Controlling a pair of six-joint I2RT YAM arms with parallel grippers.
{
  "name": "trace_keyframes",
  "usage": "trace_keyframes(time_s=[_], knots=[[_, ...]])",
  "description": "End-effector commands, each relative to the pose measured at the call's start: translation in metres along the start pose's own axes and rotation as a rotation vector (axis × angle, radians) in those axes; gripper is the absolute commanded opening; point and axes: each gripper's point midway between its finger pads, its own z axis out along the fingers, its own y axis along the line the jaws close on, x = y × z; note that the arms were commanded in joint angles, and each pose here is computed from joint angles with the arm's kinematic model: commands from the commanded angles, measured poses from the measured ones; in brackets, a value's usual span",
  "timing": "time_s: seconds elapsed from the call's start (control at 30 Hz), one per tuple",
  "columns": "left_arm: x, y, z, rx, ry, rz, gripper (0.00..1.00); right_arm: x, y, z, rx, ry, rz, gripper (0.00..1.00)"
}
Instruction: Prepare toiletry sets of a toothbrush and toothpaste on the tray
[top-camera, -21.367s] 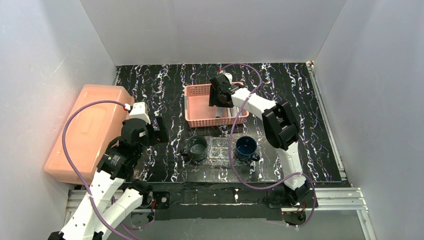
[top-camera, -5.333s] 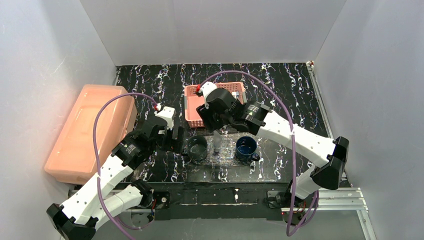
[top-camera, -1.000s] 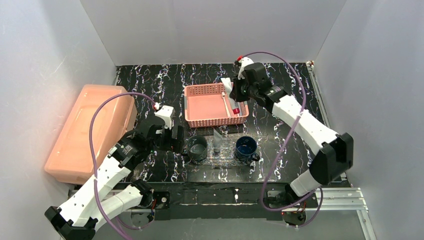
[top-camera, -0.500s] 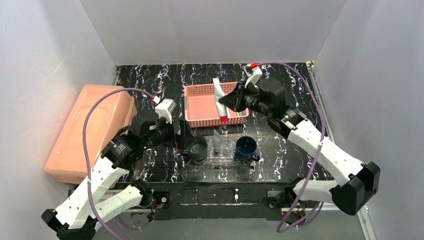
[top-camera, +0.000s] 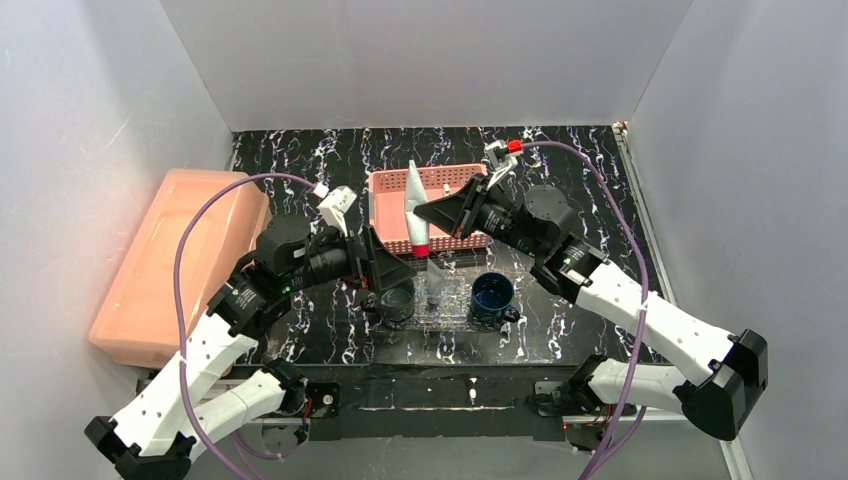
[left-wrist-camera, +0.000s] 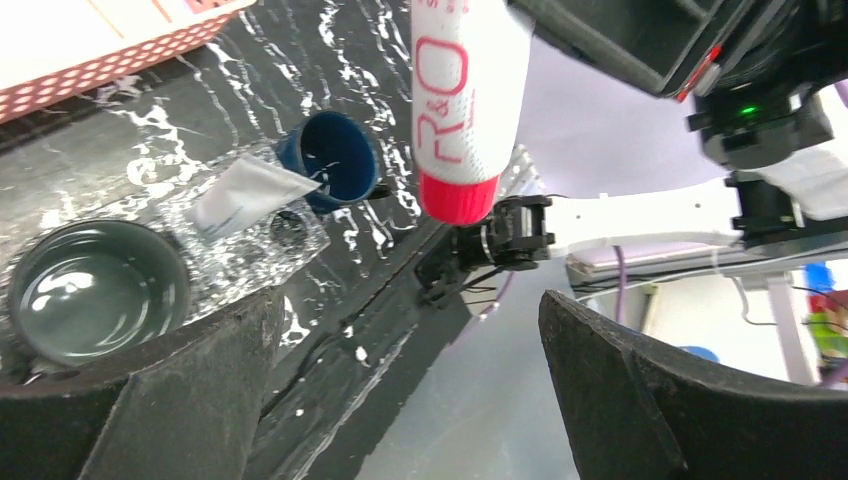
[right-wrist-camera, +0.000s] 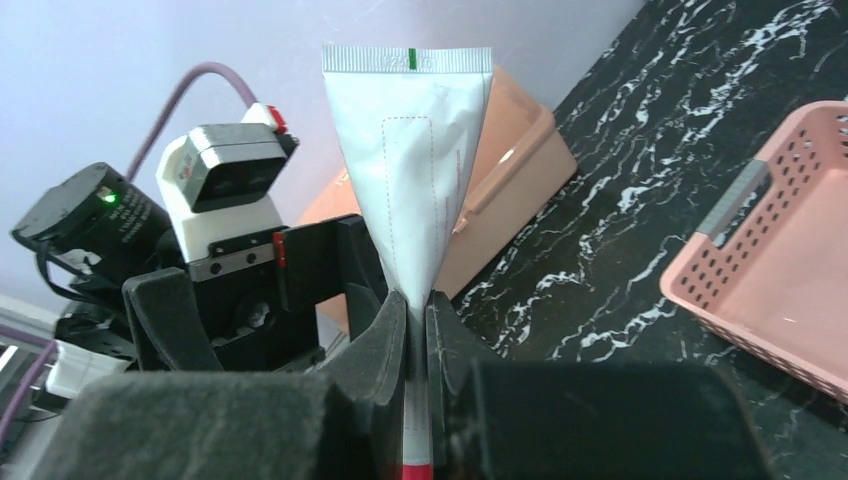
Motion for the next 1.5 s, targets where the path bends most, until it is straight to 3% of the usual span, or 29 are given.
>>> trace_keyframes(time_s=[0.0,0.5,1.0,1.47], knots=[[-0.006,-0.03,0.002,0.165,-0.017,-0.056,0.98,-0.033,0.045,-0.009,-0.149,-0.162,0.034,0.03],[-0.024,-0.057,0.007,0.325,-0.083,-0.12,0.97,-0.035,0.062,-0.018,-0.244,-0.268,0.158,0.02],[-0.033,-0.073,0.001,0.371,-0.081,-0.12,0.72,-0.033,0.072,-0.016,-0.326,-0.285,0.243,0.01],[-0.035,-0.088,-0.004,0.48,-0.095,-0.127,0.56,-0.022,0.083,-0.015,-0.352,-0.269,0.264,0.01]])
